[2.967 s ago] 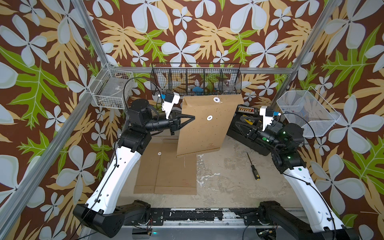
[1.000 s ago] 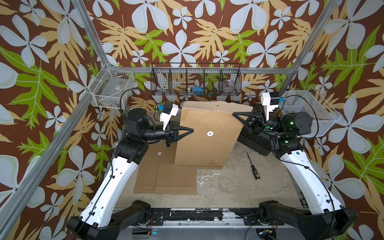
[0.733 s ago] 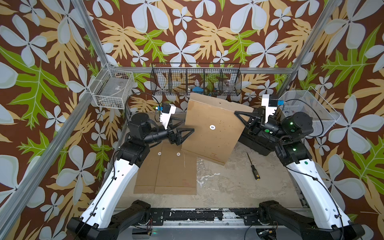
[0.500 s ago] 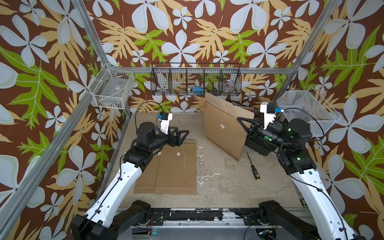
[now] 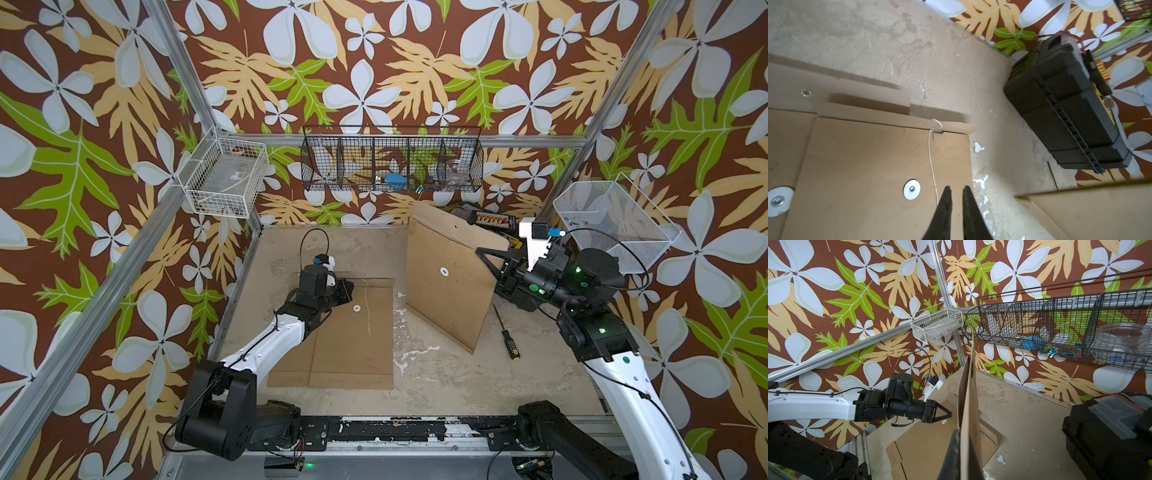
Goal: Open the file bag
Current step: Place the file bag at the file bag.
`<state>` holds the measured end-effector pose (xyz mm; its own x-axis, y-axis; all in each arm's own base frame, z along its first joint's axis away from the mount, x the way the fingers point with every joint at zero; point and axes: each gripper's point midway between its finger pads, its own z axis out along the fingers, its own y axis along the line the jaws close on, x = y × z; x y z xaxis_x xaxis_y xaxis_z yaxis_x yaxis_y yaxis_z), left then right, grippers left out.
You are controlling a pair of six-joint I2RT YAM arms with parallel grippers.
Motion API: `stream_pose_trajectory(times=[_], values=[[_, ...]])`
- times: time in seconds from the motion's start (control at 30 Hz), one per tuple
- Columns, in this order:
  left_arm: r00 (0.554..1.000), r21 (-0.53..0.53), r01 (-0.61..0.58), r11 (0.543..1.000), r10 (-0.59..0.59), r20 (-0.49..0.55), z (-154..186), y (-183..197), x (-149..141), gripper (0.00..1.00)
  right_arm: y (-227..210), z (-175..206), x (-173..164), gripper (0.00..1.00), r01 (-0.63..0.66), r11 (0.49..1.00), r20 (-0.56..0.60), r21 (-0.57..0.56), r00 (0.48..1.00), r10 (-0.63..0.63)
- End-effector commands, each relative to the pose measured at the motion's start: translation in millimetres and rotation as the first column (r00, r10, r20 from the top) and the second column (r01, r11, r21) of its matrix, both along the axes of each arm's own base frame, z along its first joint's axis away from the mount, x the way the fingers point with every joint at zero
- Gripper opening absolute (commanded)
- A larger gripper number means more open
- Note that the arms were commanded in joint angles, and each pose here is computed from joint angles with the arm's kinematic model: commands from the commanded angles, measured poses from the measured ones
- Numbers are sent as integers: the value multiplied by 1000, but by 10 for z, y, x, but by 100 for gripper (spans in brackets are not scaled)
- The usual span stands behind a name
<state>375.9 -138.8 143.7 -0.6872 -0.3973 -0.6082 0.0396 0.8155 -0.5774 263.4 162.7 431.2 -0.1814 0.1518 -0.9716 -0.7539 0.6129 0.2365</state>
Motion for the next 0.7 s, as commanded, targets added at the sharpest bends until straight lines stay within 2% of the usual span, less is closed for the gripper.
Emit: stream_pose_trajectory(times=[0.0, 0.1, 0.37, 0.5, 0.67], values=[[997, -38, -79, 996, 80, 21, -42, 66, 235, 6, 59, 109, -70, 0, -57, 998, 37, 40, 998, 55], [995, -37, -93, 995, 92, -24, -236, 64, 386, 0, 126, 73, -109, 0, -106, 993, 17, 58, 994, 105], [992, 1, -98, 995, 98, -84, -490, 50, 796, 0, 302, -11, -223, 0, -178, 982, -9, 59, 984, 179], [989, 13, -96, 995, 96, -112, -583, 40, 888, 0, 339, -8, -250, 0, -179, 982, -11, 60, 984, 180], [996, -21, -63, 998, 61, -69, -349, 0, 805, 0, 316, -13, -258, 0, -160, 986, -6, 50, 987, 160]])
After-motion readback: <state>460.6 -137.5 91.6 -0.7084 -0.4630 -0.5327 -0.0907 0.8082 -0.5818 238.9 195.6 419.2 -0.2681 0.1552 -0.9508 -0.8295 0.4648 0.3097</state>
